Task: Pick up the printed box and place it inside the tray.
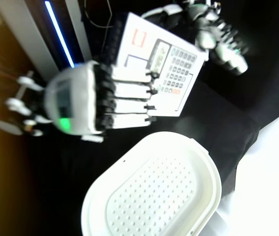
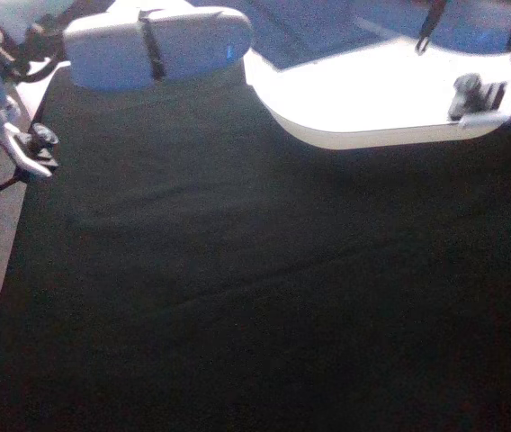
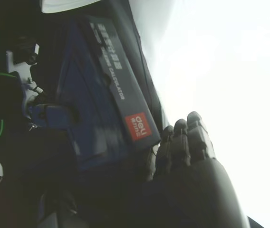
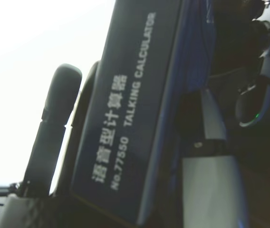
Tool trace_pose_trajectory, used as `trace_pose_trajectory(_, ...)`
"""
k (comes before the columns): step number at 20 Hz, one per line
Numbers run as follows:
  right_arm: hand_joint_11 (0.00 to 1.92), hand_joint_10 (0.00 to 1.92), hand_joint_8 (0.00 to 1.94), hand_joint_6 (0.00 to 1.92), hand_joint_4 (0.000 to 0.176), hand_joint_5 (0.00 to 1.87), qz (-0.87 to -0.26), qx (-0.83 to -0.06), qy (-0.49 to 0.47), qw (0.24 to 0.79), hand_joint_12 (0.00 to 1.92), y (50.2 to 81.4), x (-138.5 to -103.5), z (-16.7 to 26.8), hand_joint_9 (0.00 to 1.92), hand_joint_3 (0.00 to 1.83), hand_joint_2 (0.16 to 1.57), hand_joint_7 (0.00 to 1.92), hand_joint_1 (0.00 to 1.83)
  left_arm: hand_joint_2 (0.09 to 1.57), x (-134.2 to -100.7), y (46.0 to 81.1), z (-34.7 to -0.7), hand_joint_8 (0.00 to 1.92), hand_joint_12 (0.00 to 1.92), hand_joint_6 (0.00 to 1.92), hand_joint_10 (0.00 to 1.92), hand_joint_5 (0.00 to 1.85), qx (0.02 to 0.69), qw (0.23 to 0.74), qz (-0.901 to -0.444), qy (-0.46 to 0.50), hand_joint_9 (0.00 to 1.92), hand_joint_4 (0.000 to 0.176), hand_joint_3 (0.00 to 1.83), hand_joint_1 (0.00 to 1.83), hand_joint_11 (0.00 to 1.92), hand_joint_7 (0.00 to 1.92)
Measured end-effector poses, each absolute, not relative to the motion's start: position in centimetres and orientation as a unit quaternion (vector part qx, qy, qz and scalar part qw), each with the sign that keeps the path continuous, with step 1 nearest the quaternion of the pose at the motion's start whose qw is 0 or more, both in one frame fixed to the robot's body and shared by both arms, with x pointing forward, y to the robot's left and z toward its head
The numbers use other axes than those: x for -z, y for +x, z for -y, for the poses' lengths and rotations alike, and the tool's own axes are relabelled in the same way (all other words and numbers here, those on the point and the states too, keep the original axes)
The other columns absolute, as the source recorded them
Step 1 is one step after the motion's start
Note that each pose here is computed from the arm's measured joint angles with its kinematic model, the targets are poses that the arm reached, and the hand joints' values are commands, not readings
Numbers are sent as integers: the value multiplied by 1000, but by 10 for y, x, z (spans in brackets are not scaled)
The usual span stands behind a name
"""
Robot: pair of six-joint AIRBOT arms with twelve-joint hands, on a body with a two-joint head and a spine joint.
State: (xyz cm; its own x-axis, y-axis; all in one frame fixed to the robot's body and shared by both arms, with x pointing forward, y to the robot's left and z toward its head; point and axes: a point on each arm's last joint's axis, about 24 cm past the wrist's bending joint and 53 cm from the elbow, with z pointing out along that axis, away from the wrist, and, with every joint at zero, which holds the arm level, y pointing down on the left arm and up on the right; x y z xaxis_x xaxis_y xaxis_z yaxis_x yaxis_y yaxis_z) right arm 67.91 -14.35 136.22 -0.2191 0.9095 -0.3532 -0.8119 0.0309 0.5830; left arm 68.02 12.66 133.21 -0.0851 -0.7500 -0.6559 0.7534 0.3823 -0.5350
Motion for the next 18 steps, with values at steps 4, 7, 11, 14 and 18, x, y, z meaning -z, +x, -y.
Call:
trace_pose_trajectory(4, 1113, 1259, 1043, 790, 0, 1061, -391, -620, 10, 680, 1697, 671, -1381, 147, 1230, 0, 1075, 1124, 1200, 825, -1340, 670, -163, 0, 0, 0, 0, 0, 553, 695, -460, -24, 0, 57, 15, 0, 0, 0)
trace_pose_trajectory(7, 1452, 1719, 1545, 902, 0, 1017, -428, -563, -26, 707, 1896, 672, -1372, 141, 1464, 2, 1095, 1226, 1172, 806, -1337, 658, -180, 0, 0, 0, 0, 0, 550, 704, -449, -28, 0, 19, 4, 5, 0, 0)
trace_pose_trajectory(11, 1174, 1356, 1133, 833, 0, 1061, -464, -452, -90, 757, 1693, 674, -1369, 121, 1260, 1, 1075, 1093, 1185, 834, -1337, 647, -192, 0, 0, 0, 0, 0, 547, 713, -438, -33, 0, 3, 13, 0, 0, 0)
trace_pose_trajectory(14, 1442, 1916, 1929, 833, 0, 1060, -454, -391, -132, 790, 1919, 666, -1379, 112, 1351, 1, 1074, 1069, 1184, 831, -1328, 646, -193, 0, 0, 0, 0, 0, 545, 709, -447, -38, 0, 20, 9, 0, 0, 0)
trace_pose_trajectory(18, 1055, 1774, 1590, 932, 0, 1002, -452, -291, -206, 818, 1921, 656, -1369, 94, 1008, 0, 1100, 1016, 1181, 797, -1321, 645, -202, 0, 0, 0, 0, 0, 540, 711, -447, -51, 0, 27, 0, 0, 0, 0)
